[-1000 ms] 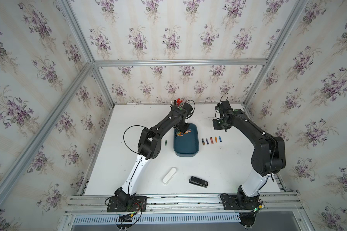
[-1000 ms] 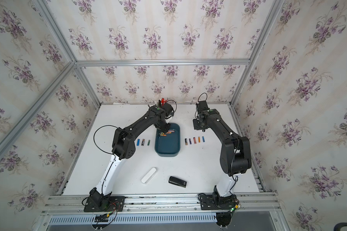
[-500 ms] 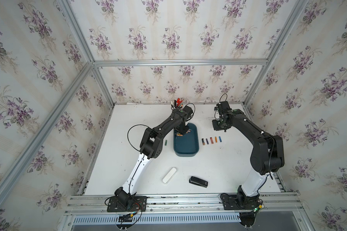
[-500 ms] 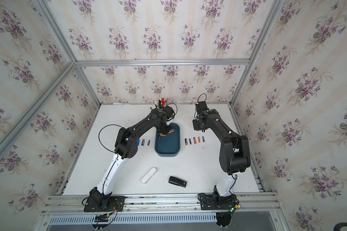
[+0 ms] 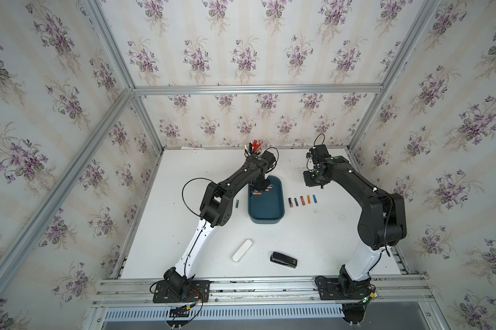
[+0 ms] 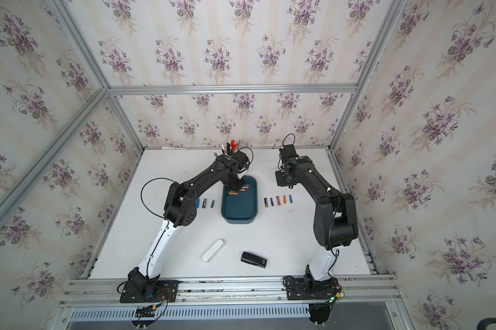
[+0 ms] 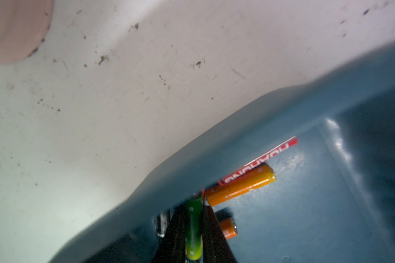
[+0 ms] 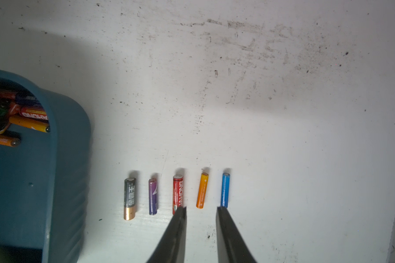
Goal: Take the batteries out of the storage box
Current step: Pick up the battery from the storage box.
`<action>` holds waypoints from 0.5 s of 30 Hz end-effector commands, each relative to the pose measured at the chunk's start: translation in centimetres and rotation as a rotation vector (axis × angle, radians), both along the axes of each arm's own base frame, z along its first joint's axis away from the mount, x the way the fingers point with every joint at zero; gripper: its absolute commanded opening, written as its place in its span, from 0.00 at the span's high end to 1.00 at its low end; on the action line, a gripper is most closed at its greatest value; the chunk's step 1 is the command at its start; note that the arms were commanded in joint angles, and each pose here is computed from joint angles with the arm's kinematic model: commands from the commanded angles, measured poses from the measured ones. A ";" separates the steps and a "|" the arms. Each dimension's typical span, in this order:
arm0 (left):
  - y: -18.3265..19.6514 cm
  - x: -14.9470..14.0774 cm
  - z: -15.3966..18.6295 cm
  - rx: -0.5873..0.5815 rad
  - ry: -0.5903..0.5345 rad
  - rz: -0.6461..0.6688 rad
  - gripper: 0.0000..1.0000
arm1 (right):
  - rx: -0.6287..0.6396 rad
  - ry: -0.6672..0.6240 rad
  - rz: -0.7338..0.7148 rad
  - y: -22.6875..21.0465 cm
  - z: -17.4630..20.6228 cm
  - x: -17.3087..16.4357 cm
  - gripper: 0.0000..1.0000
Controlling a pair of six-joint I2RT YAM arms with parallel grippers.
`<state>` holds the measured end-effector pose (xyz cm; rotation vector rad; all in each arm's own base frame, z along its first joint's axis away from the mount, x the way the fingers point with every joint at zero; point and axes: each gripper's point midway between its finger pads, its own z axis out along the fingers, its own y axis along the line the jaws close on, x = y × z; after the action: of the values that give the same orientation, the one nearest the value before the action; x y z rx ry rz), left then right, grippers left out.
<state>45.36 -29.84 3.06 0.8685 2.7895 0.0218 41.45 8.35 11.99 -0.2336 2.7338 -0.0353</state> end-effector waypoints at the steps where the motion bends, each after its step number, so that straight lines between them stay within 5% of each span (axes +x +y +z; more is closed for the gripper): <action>1: -0.2 -0.2 0.6 -0.021 0.005 0.013 0.83 | -0.003 -0.010 0.000 0.0 0.3 0.1 0.71; 15: -0.2 -1.4 4.5 -0.097 0.011 0.070 0.87 | 0.021 -0.006 -0.002 0.5 0.3 -0.2 0.72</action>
<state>44.63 -30.41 6.71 0.7924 2.7788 -0.0840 41.36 8.60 11.95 -0.2390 2.7349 -0.0263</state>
